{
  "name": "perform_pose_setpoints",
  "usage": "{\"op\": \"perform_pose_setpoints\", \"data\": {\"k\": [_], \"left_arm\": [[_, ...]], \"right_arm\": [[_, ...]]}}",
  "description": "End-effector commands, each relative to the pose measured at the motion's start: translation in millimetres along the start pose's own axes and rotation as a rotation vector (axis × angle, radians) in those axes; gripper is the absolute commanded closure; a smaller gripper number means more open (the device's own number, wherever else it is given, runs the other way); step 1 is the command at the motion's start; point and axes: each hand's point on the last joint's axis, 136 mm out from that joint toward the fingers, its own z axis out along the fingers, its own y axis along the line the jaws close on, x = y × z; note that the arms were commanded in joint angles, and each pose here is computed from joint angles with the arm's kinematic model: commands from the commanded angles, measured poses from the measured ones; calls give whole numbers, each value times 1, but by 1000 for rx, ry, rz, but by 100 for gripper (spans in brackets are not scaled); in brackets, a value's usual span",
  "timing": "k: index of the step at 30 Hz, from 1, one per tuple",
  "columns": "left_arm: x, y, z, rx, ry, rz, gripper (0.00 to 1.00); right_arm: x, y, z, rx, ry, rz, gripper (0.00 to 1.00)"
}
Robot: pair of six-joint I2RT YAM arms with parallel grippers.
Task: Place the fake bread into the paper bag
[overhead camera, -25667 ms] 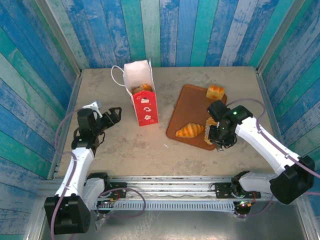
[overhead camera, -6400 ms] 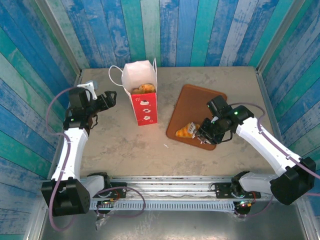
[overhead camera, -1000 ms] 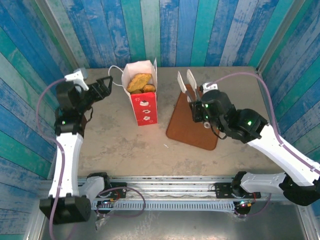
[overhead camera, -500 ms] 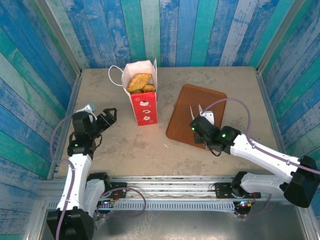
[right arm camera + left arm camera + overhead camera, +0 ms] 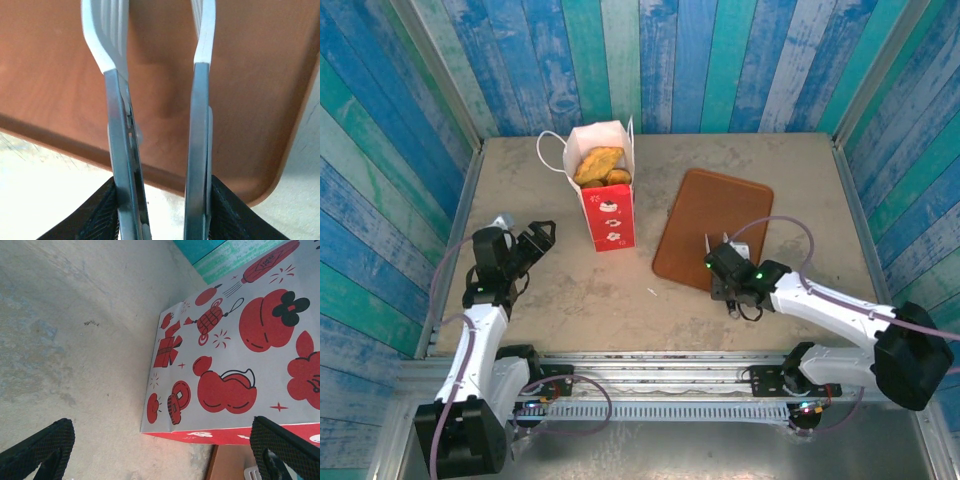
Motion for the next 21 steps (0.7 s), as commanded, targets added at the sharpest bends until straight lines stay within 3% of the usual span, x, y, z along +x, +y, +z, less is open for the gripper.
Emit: {"op": "perform_pose_setpoints", "data": {"k": [1,9,17,21], "left_arm": [[-7,-2,-1,7,-34,9,6],[-10,-1,-2,-7,-39,26,6],[-18,-7,-5,-10,-63,40,6],[-26,-10,-6,-11,-81,45,6]], "right_arm": [[20,-4,10,14,91,19,55],[48,-14,23,57,197,34,51],[24,-19,-2,53,93,55,38],[7,-23,-21,33,27,46,26]]}}
